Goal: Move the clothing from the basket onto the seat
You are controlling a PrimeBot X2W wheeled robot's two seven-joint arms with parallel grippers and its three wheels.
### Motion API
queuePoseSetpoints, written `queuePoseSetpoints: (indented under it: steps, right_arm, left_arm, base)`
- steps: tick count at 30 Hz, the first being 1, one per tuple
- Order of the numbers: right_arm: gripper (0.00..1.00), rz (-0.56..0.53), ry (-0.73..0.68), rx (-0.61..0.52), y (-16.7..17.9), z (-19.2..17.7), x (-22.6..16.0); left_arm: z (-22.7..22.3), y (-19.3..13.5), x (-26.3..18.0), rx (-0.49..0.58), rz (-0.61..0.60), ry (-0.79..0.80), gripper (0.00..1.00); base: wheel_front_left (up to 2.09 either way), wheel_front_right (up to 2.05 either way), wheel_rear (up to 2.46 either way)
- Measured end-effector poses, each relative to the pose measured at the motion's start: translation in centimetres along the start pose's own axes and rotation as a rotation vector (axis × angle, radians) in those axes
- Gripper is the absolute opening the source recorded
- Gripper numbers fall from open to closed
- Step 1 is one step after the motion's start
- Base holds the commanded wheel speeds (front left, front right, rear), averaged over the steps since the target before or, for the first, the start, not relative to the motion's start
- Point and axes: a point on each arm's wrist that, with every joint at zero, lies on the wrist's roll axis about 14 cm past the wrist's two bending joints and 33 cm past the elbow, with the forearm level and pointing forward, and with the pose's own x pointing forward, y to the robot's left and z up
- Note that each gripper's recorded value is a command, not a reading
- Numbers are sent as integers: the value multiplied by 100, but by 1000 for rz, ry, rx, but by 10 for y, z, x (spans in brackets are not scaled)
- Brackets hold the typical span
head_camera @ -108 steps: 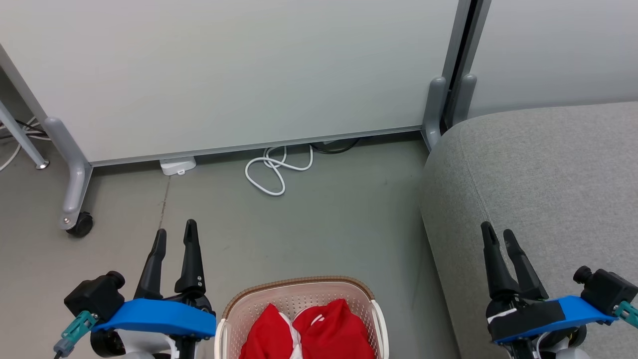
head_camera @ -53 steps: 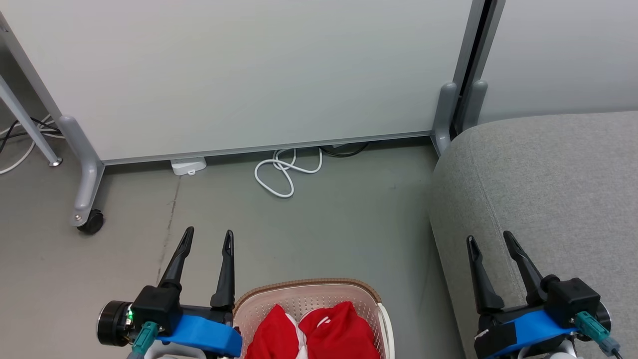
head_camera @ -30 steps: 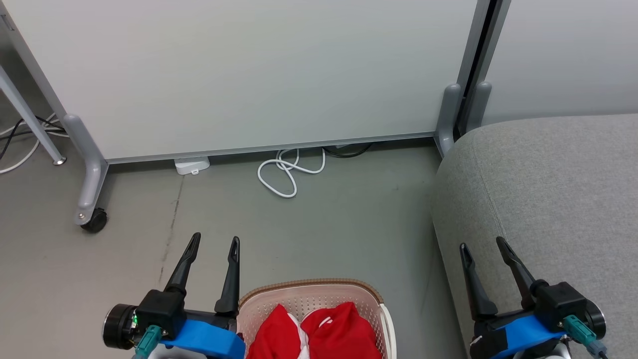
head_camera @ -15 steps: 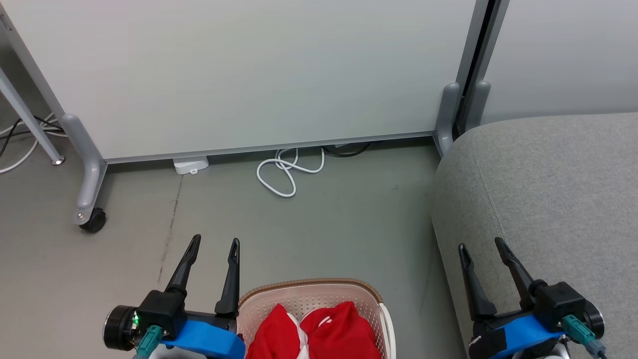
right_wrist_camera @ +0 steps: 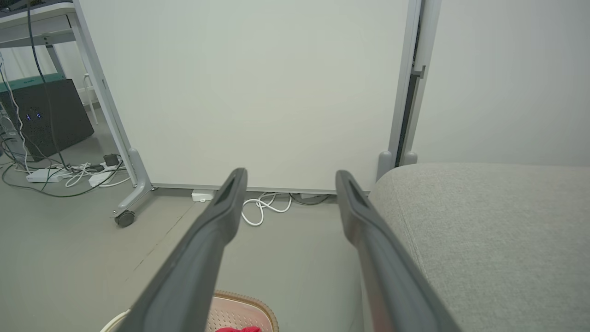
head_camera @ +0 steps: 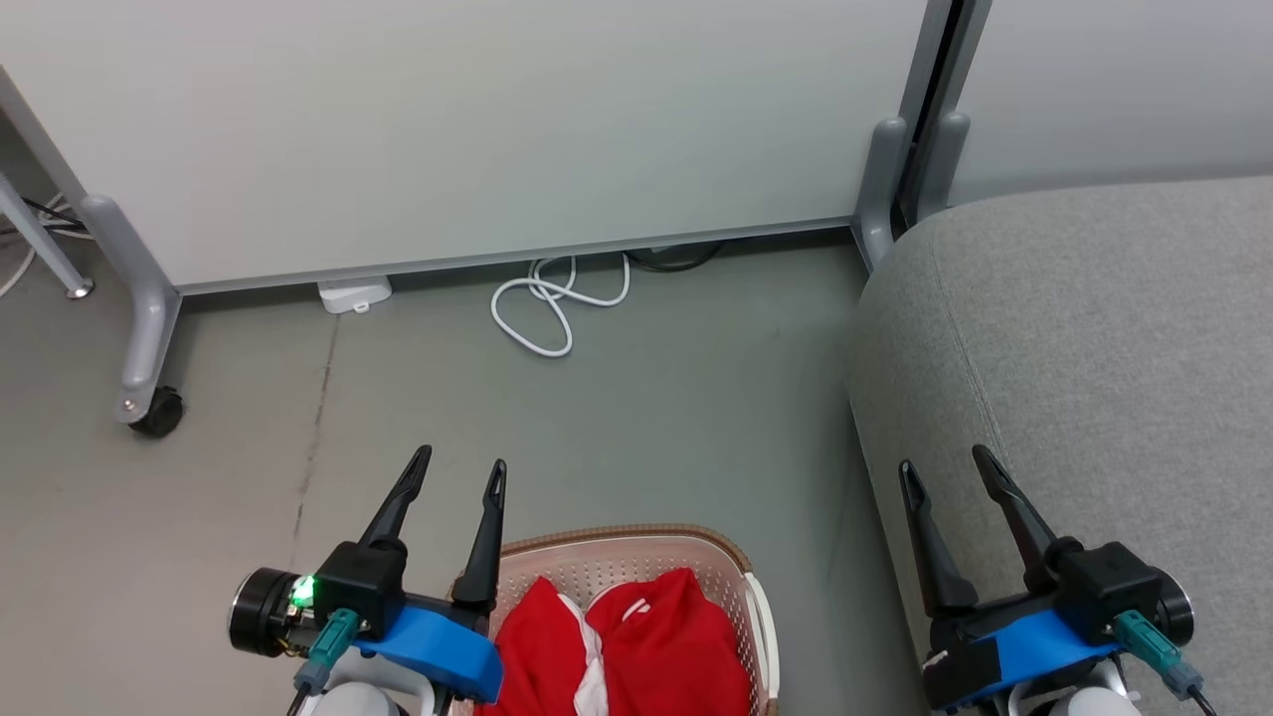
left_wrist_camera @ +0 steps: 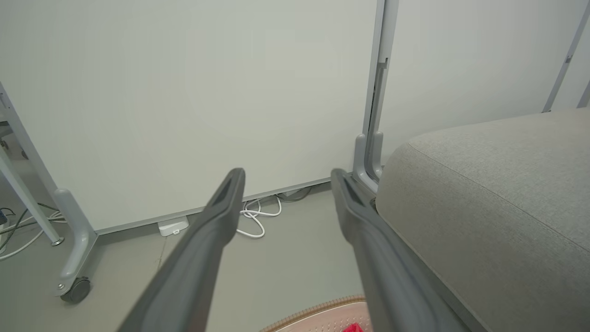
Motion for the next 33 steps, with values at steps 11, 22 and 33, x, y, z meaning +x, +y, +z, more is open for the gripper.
queuePoseSetpoints:
  steps: [11,22,33]
  right_arm:
    - [100,-6,14,-2,-8,-10,22]
    - [100,-14,42,-42,-21,-29,48]
    - [100,-2,85,-90,-33,-60,75]
  left_arm:
    - [-54,-24,39,76,-180,172,100]
    - [-131,-51,56,150,-378,387,100]
    - [-207,-75,57,230,-588,583,100]
  base:
    - [0,0,0]
    - [0,0,0]
    - [0,0,0]
